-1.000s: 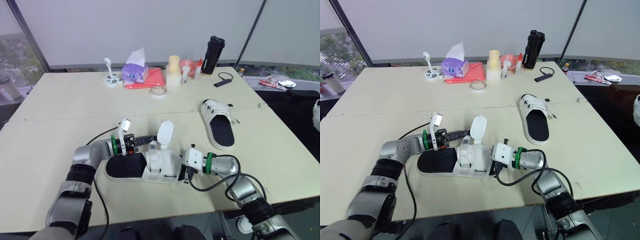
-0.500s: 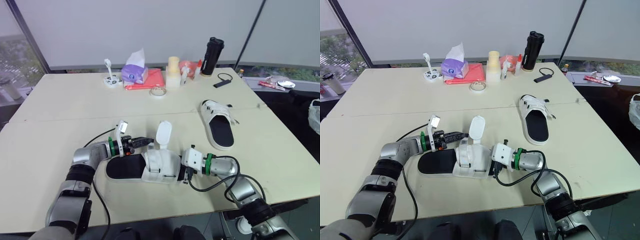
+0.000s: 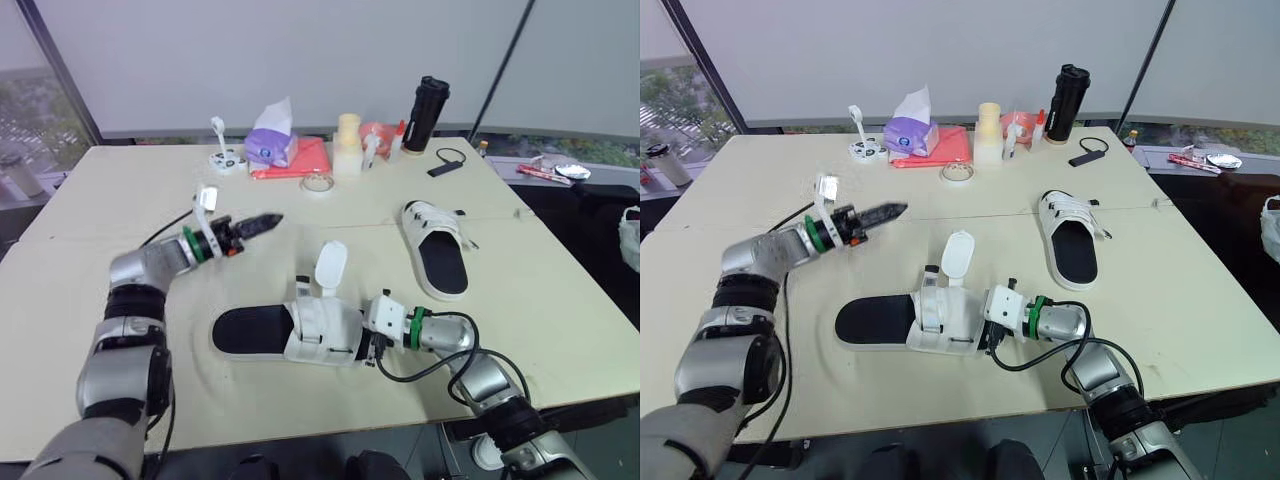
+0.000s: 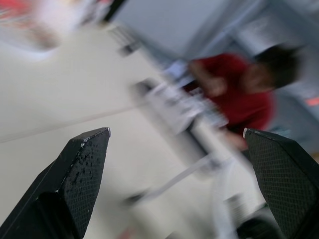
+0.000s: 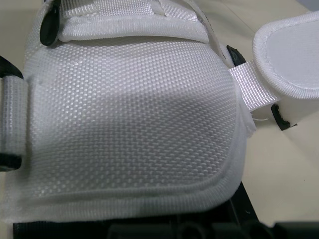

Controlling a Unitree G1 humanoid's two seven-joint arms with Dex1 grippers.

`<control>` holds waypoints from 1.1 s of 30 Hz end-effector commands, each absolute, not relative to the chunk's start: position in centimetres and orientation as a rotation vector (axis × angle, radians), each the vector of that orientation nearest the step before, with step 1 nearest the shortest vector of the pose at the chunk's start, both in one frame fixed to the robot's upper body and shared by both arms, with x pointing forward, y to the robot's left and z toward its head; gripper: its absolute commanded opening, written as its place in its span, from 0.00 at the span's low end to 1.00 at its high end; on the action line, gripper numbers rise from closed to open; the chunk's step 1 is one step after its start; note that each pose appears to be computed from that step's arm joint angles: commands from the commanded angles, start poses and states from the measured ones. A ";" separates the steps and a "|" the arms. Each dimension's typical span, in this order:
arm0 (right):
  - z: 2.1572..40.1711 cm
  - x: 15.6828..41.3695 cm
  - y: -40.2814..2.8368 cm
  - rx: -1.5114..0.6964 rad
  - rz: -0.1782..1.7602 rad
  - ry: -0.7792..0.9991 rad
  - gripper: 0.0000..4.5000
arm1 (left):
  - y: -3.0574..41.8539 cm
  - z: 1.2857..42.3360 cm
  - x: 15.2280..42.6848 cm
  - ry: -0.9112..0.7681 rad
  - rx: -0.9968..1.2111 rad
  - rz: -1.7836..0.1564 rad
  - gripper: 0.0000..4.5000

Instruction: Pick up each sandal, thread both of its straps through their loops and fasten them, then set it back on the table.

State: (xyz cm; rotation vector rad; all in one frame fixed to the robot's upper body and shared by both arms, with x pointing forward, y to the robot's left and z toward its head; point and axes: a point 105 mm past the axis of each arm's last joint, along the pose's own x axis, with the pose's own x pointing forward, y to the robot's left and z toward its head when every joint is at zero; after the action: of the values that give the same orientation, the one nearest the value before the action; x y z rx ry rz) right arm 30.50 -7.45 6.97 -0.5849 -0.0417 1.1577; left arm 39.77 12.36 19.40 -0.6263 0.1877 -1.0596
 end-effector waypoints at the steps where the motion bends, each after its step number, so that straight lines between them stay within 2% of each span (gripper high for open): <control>1: 2.9 29.6 -8.0 -0.575 1.174 0.126 0.00 | 10.3 20.1 38.7 0.203 -0.701 -1.120 0.99; 7: 2.7 29.6 -7.9 -0.576 1.168 0.124 0.00 | 9.5 17.5 37.1 0.316 -0.747 -1.117 0.99; 16: 2.3 29.5 -7.9 -0.572 1.167 0.133 0.00 | 8.5 17.5 35.3 0.378 -0.799 -1.184 0.99; 29: 2.4 29.7 -8.1 -0.569 1.155 0.138 0.00 | 5.8 17.1 36.5 0.439 -0.825 -1.244 0.99; 33: 2.3 29.7 -7.9 -0.567 1.155 0.139 0.00 | 5.0 17.8 37.8 0.417 -0.934 -1.233 0.99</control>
State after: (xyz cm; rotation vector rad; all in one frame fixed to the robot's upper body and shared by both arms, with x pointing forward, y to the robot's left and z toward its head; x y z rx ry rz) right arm 30.73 -7.25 6.79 -0.5775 -0.0492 1.1376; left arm 37.23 5.28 15.93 -0.9051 0.4823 -1.2022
